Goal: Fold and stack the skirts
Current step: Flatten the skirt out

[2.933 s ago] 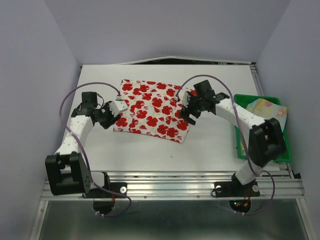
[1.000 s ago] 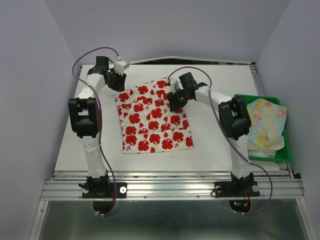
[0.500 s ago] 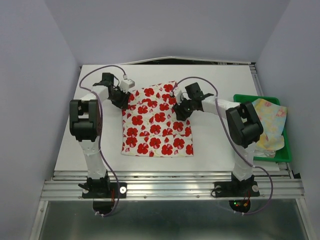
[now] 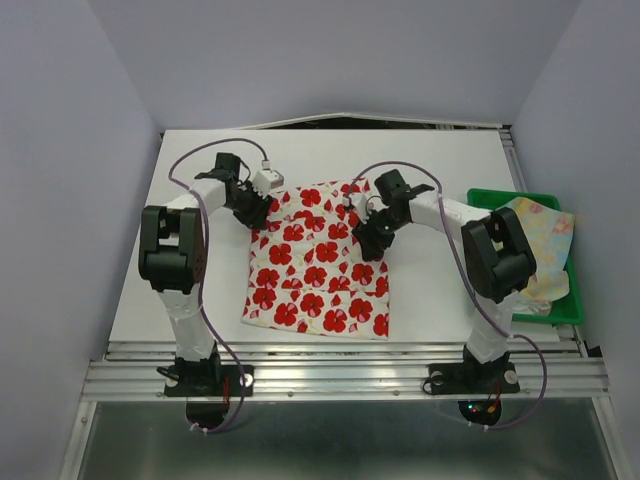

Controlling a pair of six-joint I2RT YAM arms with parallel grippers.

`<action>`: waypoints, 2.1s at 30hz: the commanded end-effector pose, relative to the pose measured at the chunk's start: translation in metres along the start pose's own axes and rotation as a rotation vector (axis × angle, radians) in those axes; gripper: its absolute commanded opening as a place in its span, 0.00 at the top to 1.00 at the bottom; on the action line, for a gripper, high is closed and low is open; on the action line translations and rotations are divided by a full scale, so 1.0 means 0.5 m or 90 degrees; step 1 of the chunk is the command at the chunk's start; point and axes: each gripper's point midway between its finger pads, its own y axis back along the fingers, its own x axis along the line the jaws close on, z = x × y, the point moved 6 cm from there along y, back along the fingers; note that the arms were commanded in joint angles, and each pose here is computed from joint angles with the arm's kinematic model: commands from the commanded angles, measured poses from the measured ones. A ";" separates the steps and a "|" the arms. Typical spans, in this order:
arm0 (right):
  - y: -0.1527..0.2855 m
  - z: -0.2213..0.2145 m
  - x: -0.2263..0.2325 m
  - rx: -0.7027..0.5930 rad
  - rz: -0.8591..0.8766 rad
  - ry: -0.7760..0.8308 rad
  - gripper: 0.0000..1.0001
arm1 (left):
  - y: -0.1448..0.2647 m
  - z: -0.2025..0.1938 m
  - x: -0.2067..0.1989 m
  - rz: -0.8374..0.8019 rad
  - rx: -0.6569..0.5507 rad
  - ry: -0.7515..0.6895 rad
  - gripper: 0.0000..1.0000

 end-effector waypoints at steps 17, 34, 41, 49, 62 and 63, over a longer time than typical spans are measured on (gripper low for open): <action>0.134 0.226 -0.354 -0.188 -0.179 0.052 0.42 | 0.075 0.199 0.160 0.035 -0.156 0.021 0.46; -0.013 0.205 -0.462 -0.237 -0.213 0.057 0.40 | 0.068 0.147 0.194 0.050 -0.153 0.082 0.46; -0.045 0.153 -0.438 -0.186 -0.164 0.074 0.44 | 0.068 0.134 0.217 0.058 -0.151 0.101 0.45; -0.055 0.125 -0.407 -0.161 -0.111 0.085 0.71 | 0.045 0.119 0.230 0.047 -0.130 0.112 0.45; -0.020 0.172 -0.414 -0.199 -0.130 0.088 0.99 | -0.004 0.090 0.232 -0.005 -0.100 0.086 0.42; -0.014 0.177 -0.413 -0.203 -0.131 0.089 0.99 | -0.004 0.088 0.230 -0.008 -0.096 0.088 0.41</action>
